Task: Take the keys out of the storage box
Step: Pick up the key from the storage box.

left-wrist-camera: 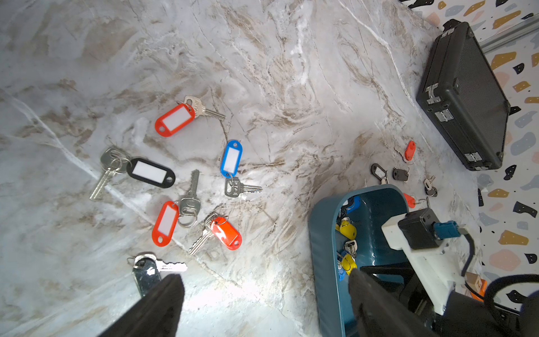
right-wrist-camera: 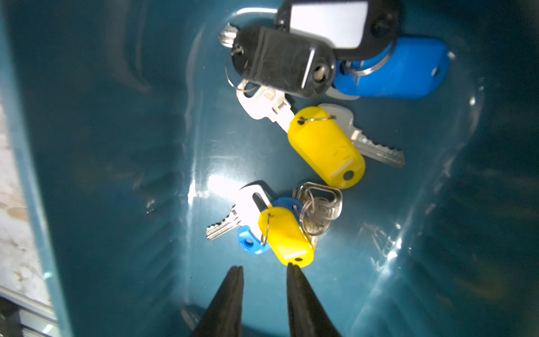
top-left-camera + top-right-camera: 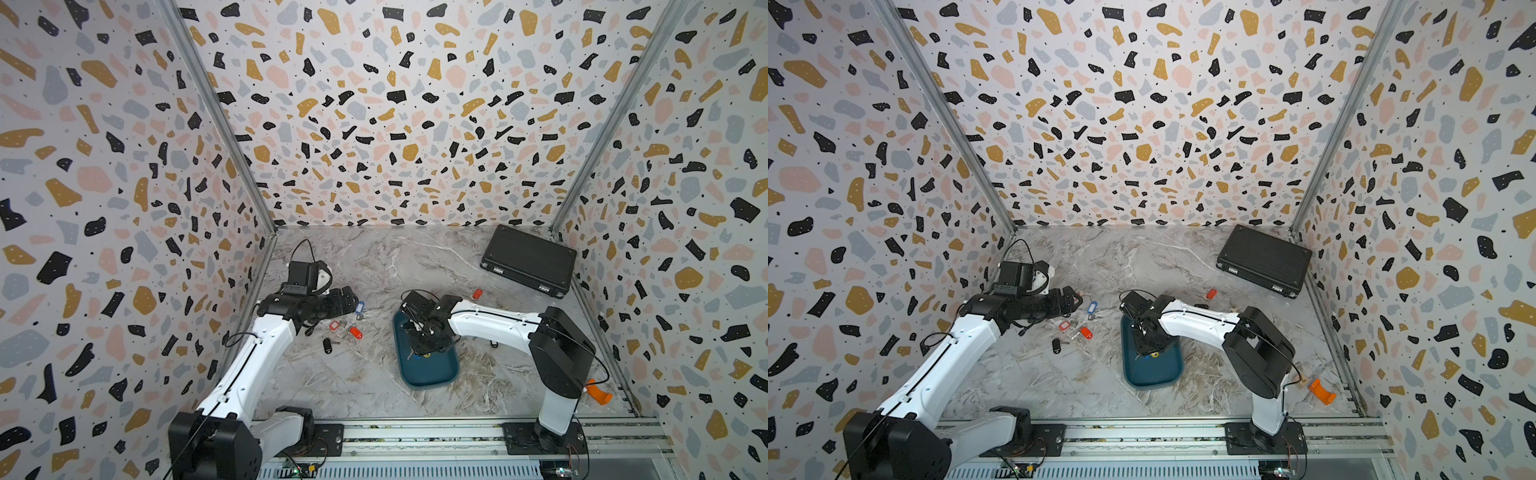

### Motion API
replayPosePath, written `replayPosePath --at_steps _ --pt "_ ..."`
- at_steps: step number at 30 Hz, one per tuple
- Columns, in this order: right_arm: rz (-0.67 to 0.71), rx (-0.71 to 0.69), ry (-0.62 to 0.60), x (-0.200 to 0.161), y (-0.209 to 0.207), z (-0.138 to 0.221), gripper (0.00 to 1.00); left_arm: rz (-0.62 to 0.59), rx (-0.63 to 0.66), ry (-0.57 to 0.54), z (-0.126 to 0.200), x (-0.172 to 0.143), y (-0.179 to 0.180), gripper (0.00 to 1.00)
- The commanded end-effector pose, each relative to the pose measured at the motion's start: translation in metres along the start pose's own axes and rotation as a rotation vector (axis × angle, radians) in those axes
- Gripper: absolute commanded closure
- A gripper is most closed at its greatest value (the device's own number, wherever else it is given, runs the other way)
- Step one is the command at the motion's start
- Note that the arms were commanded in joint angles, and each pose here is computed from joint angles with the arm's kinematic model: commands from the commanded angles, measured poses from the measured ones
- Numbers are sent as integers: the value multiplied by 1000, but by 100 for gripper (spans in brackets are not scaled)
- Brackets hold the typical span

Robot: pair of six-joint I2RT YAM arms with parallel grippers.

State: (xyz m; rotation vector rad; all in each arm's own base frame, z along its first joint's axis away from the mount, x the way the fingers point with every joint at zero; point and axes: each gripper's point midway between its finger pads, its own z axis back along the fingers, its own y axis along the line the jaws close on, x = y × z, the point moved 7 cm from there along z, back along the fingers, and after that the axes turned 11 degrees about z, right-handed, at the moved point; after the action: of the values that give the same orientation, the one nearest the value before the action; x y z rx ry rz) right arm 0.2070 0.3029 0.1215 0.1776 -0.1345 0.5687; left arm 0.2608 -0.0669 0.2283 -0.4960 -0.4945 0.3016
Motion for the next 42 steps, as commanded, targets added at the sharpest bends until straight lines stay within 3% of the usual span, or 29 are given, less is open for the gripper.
replayPosePath --at_steps 1,13,18,33,42 --pt "10 -21 -1 5 2 5 71 -21 -18 -8 -2 2 -3 8" --pt "12 -25 25 12 4 -7 79 -24 -18 -2 -3 1 -4 8" --pt "13 -38 16 12 3 -2 100 -27 -21 -5 -2 1 -4 8" --pt "19 30 -162 19 0 100 100 -35 -18 -11 -1 1 -5 8" --pt "-103 -21 -191 15 -72 125 100 -45 -16 -9 -1 -1 -6 8"
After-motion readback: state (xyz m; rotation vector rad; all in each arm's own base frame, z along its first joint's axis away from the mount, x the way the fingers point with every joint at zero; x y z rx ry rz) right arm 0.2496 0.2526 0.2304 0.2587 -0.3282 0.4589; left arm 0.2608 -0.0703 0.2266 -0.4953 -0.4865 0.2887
